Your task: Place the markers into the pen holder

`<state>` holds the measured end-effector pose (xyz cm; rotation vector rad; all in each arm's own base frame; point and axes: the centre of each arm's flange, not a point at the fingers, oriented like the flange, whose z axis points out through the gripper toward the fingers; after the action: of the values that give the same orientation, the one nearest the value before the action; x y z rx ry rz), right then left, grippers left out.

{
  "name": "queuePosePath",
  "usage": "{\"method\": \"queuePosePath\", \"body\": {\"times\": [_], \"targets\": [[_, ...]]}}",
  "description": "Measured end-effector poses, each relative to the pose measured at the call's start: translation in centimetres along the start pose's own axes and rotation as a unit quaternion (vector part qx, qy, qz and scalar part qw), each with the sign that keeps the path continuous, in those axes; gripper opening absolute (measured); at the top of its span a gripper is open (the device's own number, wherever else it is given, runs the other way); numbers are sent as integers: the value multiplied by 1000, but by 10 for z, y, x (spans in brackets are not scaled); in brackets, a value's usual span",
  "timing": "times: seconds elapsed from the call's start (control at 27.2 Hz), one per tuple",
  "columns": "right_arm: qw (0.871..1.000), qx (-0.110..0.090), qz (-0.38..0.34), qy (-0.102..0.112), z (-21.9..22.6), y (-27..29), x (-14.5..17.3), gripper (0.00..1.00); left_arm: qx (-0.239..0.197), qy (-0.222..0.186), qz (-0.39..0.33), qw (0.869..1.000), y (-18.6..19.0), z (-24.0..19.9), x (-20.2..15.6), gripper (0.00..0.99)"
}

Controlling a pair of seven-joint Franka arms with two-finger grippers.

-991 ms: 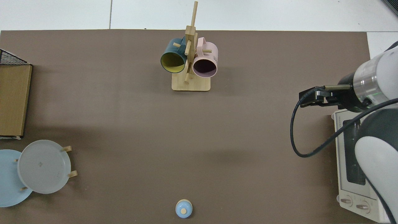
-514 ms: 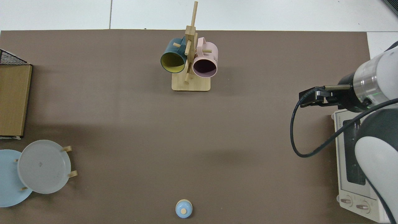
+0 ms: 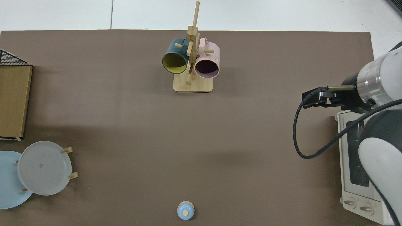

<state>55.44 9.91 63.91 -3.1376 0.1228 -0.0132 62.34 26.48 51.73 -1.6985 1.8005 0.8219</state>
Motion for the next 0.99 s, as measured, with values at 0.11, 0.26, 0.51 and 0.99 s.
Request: {"method": "queuePosePath", "body": {"times": [0.11,0.26,0.51,0.99], "targets": [[1000,0,0,0,0,0,0,1000,-3,5,2,1000,1,3,5,176],[1000,0,0,0,0,0,0,1000,-6,14,3,1000,2,7,10,176],[1000,0,0,0,0,0,0,1000,-12,19,9,1000,3,13,17,176],[1000,0,0,0,0,0,0,1000,-15,28,7,999,5,16,21,176]]}}
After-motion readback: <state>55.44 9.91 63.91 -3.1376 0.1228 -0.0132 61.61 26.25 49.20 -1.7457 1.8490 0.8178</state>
